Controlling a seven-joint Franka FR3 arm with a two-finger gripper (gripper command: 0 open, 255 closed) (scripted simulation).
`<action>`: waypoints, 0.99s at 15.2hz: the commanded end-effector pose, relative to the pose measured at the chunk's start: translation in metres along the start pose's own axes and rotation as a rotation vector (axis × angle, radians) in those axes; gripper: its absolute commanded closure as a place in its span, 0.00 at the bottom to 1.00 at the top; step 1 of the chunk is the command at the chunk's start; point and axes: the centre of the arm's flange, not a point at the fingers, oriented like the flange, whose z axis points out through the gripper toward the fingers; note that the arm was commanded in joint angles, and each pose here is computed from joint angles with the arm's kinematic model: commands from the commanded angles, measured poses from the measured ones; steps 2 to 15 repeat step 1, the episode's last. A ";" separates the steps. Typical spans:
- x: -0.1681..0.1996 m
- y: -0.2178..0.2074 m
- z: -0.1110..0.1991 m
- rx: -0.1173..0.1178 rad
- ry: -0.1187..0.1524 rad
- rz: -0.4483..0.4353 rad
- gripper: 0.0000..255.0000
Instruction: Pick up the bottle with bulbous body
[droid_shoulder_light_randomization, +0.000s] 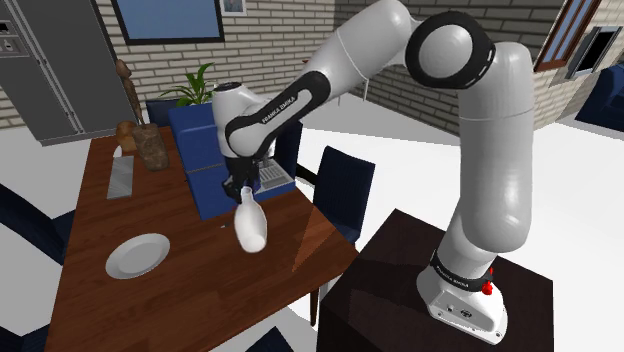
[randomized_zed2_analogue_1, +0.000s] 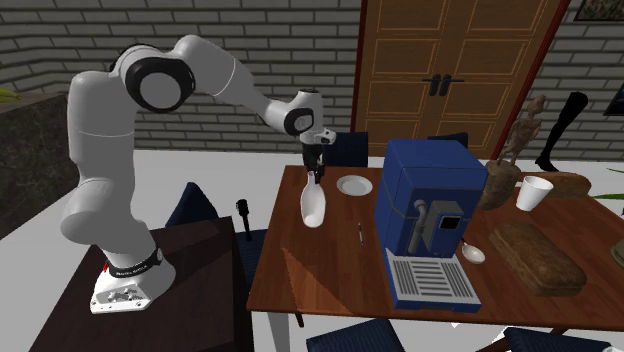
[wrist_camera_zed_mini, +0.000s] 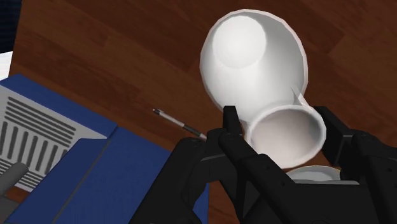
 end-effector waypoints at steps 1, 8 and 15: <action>0.000 0.000 -0.004 0.000 0.000 0.000 1.00; 0.000 0.000 -0.004 0.000 0.000 0.000 1.00; 0.000 0.000 -0.004 0.000 0.000 0.000 1.00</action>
